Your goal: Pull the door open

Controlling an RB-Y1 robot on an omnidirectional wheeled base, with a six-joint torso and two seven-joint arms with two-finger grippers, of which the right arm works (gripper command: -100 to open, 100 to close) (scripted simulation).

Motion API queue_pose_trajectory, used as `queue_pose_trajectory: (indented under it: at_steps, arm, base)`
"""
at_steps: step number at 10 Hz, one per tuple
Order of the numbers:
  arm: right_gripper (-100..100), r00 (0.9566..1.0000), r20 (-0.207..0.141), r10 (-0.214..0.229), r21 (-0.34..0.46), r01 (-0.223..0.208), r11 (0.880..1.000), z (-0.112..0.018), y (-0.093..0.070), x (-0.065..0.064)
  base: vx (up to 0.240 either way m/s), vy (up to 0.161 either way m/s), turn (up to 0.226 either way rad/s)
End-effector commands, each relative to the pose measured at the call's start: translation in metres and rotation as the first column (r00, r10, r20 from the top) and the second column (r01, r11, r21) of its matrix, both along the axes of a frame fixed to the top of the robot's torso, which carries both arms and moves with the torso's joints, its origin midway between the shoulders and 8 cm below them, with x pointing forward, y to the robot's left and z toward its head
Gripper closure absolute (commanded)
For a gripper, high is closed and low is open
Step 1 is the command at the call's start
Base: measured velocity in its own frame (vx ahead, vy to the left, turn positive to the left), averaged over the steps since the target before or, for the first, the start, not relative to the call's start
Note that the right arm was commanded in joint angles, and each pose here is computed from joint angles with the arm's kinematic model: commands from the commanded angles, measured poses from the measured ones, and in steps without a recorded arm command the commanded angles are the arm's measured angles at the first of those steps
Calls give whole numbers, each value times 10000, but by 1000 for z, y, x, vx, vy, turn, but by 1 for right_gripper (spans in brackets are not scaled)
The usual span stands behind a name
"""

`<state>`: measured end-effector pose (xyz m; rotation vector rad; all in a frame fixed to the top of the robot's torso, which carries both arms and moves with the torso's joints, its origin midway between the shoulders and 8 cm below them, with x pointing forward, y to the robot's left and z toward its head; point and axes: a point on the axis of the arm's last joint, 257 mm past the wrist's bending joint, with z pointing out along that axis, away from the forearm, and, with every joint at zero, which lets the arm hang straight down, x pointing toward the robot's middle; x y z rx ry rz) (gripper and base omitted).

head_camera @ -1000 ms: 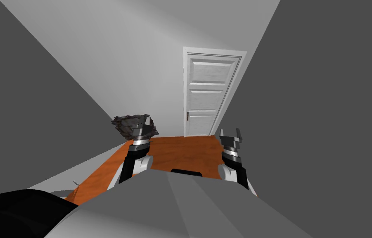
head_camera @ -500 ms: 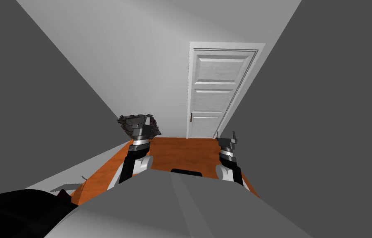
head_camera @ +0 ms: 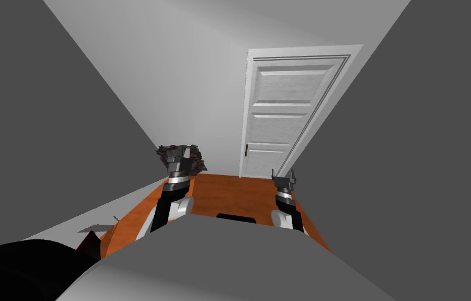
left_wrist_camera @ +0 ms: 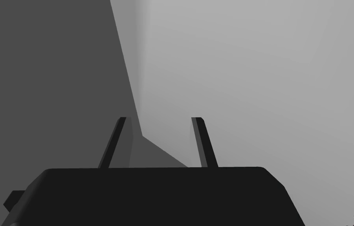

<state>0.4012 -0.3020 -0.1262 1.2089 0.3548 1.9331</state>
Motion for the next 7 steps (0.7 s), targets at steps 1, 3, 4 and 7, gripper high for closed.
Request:
queue_pose_trajectory:
  at_steps: [1,3,4,7]
  arm:
    - [-100,9997,-137,206,504,-199,9985,-12,-1,3]
    - [-100,9986,-316,435,1102,-397,9931,-29,-3,6]
    - [-100,9977,-401,542,1398,-481,9890,-38,-4,7]
    - [-100,9945,-641,832,2268,-667,9717,-63,-8,10]
  base:
    - [125,35,138]
    - [103,22,132]
    - [99,28,100]
    - [113,11,134]
